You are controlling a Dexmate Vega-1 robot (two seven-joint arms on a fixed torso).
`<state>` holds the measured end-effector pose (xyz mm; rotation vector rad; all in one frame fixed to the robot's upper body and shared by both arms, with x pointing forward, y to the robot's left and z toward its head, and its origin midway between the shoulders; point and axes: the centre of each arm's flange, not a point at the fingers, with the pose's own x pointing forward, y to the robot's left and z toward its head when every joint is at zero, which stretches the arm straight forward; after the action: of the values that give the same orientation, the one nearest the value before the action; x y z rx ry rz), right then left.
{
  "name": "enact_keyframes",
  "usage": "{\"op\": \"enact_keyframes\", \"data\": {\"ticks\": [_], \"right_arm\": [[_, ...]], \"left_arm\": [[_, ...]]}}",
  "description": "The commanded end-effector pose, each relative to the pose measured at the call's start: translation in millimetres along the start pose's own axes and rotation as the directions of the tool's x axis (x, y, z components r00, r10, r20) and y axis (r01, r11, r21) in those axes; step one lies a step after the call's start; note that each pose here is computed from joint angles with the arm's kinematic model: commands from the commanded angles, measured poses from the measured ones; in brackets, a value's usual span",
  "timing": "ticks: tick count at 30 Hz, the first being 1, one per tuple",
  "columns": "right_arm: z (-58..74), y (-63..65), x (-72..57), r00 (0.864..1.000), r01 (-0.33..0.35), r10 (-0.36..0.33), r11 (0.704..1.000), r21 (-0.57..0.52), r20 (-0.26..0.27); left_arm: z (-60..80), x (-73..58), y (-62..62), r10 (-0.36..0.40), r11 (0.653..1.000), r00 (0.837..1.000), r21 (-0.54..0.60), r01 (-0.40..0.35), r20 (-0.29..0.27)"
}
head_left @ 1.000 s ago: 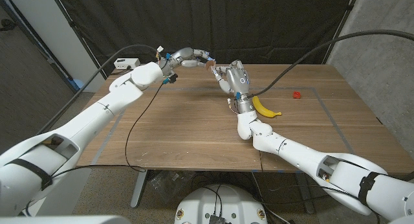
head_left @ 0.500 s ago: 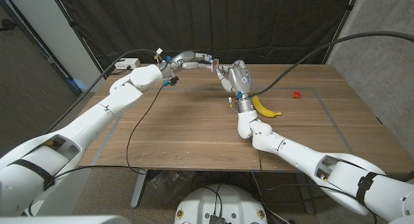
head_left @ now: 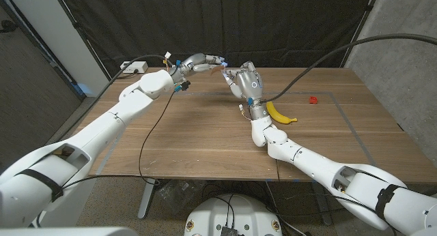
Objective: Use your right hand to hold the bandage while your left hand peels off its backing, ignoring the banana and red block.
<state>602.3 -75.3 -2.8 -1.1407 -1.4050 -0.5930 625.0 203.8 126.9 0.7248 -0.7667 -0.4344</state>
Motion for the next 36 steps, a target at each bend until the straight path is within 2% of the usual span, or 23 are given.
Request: {"op": "enact_keyframes", "data": {"ticks": [1, 4, 7, 10, 14, 17, 24, 31, 36], "right_arm": [[6.0, -0.4, 0.9, 0.999, 0.018, -0.016, 1.0, -0.024, 0.05], [4.8, 1.1, 1.9, 0.999, 0.017, -0.016, 0.999, -0.03, 0.038], [3.2, 2.7, 2.6, 1.0, 0.014, -0.013, 0.999, -0.036, 0.027], [1.3, 4.8, 2.1, 1.0, 0.008, -0.007, 0.999, -0.043, 0.016], [-1.2, 8.4, 1.2, 1.0, -0.005, 0.005, 0.998, -0.055, 0.002], [-4.9, 12.1, 1.2, 1.0, -0.017, 0.016, 0.998, -0.06, -0.019], [-15.0, 17.9, 1.0, 0.997, -0.04, 0.036, 0.997, -0.069, -0.062], [-13.0, 19.3, 2.2, 0.997, -0.044, 0.04, 0.997, -0.057, -0.064], [-11.8, 18.9, 3.2, 0.998, -0.041, 0.038, 0.998, -0.055, -0.059]], "left_arm": [[3.6, 5.0, -2.2, -0.024, 0.999, 1.0, 0.031, 0.024, 0.005], [4.9, 10.2, -2.4, -0.118, 0.992, 0.993, 0.033, 0.118, 0.004], [6.5, 13.7, -2.2, -0.177, 0.983, 0.984, 0.041, 0.176, 0.003], [5.2, 16.0, -1.7, -0.226, 0.973, 0.973, -0.03, 0.227, 0.036], [3.8, 15.5, -1.1, -0.25, 0.961, 0.964, -0.101, 0.258, 0.089], [2.3, 14.1, -0.6, -0.245, 0.955, 0.963, -0.142, 0.259, 0.109], [-0.9, 7.0, 6.1, -0.201, 0.965, 0.974, -0.151, 0.215, 0.104], [-2.9, 3.5, 10.3, -0.173, 0.964, 0.977, -0.183, 0.193, 0.121], [-1.4, 0.9, 15.7, -0.148, 0.976, 0.982, -0.143, 0.164, 0.117]]}}
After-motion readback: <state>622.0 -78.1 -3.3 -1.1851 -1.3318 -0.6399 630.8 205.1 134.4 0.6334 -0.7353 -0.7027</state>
